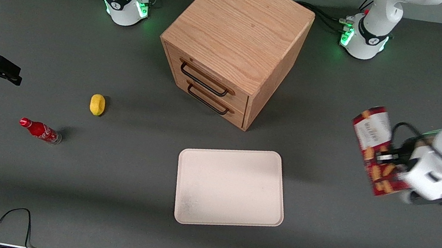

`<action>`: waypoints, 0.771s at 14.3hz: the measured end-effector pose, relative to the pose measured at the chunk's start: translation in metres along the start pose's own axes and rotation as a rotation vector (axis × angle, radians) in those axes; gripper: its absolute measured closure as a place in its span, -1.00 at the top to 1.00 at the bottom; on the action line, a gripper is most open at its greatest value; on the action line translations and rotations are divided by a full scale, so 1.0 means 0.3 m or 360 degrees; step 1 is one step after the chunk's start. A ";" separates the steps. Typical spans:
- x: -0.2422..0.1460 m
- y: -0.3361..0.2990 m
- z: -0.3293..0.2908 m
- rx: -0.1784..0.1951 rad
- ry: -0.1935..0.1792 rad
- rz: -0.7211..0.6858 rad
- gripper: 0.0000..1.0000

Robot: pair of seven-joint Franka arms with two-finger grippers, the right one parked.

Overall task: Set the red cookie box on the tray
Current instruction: 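Carry the box over the white tray with the left gripper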

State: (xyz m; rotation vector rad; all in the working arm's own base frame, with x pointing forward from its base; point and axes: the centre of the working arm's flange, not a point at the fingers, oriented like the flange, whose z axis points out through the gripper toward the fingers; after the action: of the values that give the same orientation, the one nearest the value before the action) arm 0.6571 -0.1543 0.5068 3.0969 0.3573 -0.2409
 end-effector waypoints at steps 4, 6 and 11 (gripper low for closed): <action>0.020 0.391 0.243 -0.0112 0.0137 -0.0028 -0.89; 0.026 0.523 0.386 -0.0165 0.0185 0.0001 -0.89; 0.085 0.579 0.620 -0.0121 0.0223 0.0050 -0.89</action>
State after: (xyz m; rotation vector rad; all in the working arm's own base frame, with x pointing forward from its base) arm 0.6930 -0.3236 0.3187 3.0491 0.3120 -0.0089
